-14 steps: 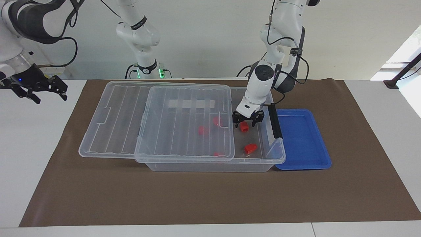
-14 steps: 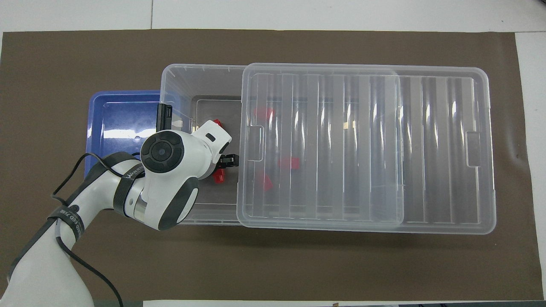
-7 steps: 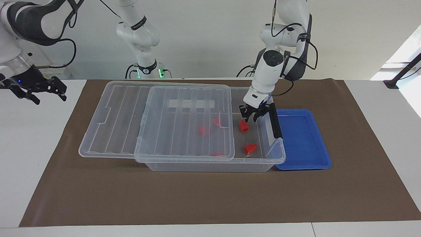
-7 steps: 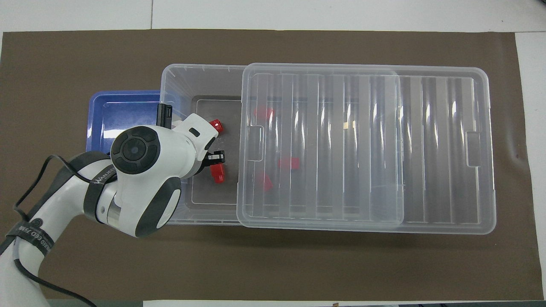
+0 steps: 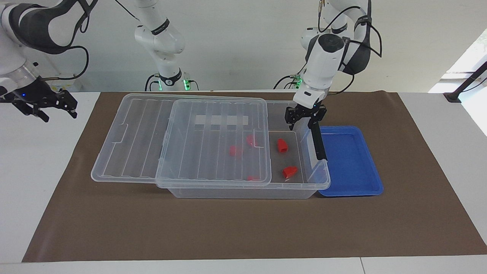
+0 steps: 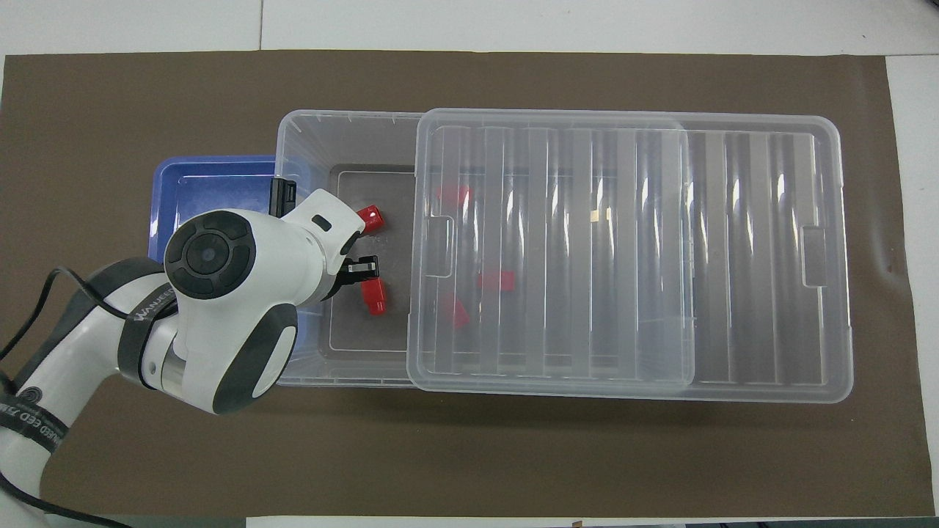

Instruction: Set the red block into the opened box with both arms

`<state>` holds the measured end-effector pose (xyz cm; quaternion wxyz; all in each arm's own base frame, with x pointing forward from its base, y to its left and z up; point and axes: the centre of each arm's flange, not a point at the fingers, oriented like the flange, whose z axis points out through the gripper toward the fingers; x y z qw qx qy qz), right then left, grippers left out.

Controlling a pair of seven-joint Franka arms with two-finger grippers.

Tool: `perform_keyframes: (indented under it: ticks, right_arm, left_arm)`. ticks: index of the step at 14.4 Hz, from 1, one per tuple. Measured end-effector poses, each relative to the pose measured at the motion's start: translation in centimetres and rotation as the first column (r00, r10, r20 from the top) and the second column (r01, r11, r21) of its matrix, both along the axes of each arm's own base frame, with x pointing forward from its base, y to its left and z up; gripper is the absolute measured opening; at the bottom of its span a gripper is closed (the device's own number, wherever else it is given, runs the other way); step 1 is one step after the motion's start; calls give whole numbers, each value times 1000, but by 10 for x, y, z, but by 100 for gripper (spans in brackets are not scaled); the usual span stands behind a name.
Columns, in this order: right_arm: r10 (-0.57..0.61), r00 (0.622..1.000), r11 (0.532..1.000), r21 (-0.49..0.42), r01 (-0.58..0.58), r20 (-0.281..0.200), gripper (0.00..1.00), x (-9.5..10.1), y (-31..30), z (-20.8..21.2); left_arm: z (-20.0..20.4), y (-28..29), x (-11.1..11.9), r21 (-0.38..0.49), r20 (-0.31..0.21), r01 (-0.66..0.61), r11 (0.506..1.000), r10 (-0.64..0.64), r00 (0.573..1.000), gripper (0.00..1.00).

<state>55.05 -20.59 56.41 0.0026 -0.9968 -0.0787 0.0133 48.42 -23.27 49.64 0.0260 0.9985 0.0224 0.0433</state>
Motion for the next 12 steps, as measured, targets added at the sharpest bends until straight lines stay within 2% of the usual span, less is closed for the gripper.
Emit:
perform_keyframes:
  ticks: [1,5,6,7,12]
  right_arm:
    - [4,1000,1000,1,-4,-3,64,1,2,-4]
    - [-3,1000,1000,1,3,1,26,4,8,-36]
    - [-23,1000,1000,-1,23,4,12,6,14,-45]
    - [-40,999,999,-1,40,2,2,9,26,-54]
    - [-51,999,999,-2,51,-2,1,16,68,-87]
  left_arm:
    - [19,14,2,7,-2,5,1000,-4,1000,100]
    - [76,72,25,15,25,25,1000,-25,999,100]
    - [87,87,30,17,31,30,999,-30,999,100]
    - [96,99,34,20,32,35,999,-36,999,100]
    - [127,133,57,22,-1,30,999,-30,1000,100]
